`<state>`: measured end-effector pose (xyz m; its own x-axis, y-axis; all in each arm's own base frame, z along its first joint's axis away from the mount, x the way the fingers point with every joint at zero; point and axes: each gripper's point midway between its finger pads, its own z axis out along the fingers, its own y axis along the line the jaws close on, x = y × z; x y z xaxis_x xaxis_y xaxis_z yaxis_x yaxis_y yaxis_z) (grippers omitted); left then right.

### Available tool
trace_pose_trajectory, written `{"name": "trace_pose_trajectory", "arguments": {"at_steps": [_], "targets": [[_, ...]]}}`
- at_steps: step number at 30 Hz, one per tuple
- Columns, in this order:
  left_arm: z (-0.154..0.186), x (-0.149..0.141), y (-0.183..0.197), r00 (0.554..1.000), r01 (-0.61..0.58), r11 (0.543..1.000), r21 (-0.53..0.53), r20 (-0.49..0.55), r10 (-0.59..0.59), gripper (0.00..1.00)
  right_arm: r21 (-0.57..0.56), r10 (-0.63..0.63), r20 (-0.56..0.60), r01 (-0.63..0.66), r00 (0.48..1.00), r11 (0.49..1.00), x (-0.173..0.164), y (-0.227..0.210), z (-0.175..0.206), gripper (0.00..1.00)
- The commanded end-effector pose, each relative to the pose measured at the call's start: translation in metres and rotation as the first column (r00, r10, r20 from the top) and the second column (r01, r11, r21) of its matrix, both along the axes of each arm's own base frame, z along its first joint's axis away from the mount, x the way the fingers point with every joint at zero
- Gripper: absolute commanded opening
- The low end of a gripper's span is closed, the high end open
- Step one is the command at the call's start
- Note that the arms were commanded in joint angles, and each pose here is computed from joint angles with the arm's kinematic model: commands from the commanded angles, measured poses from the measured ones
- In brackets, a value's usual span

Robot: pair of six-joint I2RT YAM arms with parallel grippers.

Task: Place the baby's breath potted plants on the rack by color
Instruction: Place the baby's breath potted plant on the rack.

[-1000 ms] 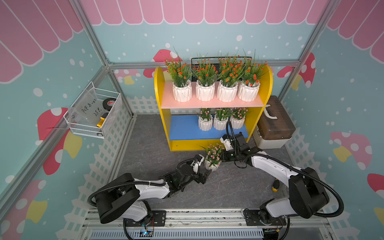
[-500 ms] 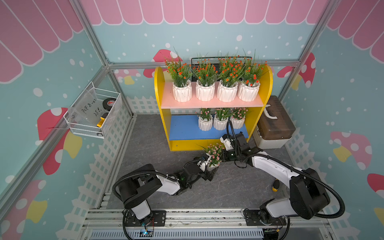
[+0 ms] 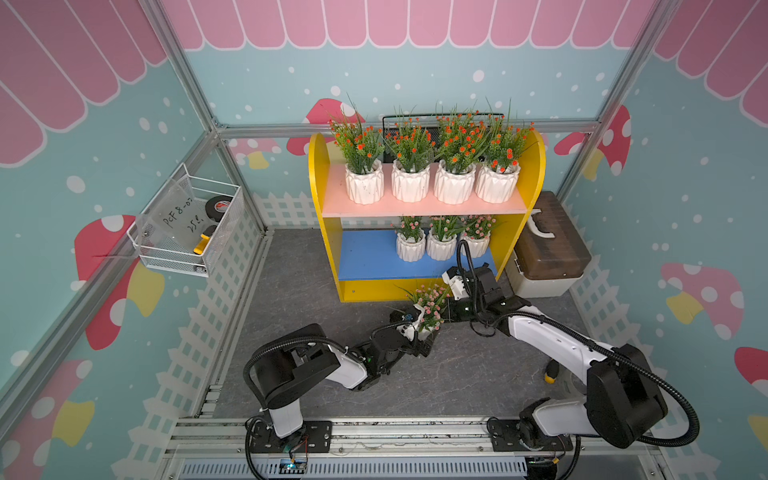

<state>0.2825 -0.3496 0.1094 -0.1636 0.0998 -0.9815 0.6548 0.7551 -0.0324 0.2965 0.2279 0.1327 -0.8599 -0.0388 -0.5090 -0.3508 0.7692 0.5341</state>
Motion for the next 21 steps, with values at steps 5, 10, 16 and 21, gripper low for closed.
{"name": "trace_pose_trajectory", "arguments": {"at_steps": [5, 10, 16, 21], "targets": [[0.0081, 0.0052, -0.0073, 0.999, -0.017, 1.000, -0.019, 0.047, 0.018, 0.97, 0.115, 0.033, 0.069, -0.041, 0.997, 0.993, 0.0005, 0.0133, 0.0304, 0.00], [0.0076, 0.0063, -0.0056, 0.998, -0.027, 1.000, -0.012, 0.051, 0.028, 0.90, 0.116, 0.034, 0.069, -0.042, 0.997, 0.992, -0.0003, 0.0133, 0.0294, 0.00], [0.0123, 0.0055, -0.0043, 0.998, -0.027, 1.000, -0.008, 0.059, 0.027, 0.82, 0.103, 0.029, 0.064, -0.036, 0.998, 0.994, 0.0012, 0.0120, 0.0248, 0.08], [0.0167, 0.0057, -0.0039, 0.999, -0.032, 0.999, -0.017, 0.042, 0.033, 0.80, 0.096, 0.020, 0.067, -0.027, 0.998, 0.995, 0.0032, 0.0106, 0.0242, 0.16]]}}
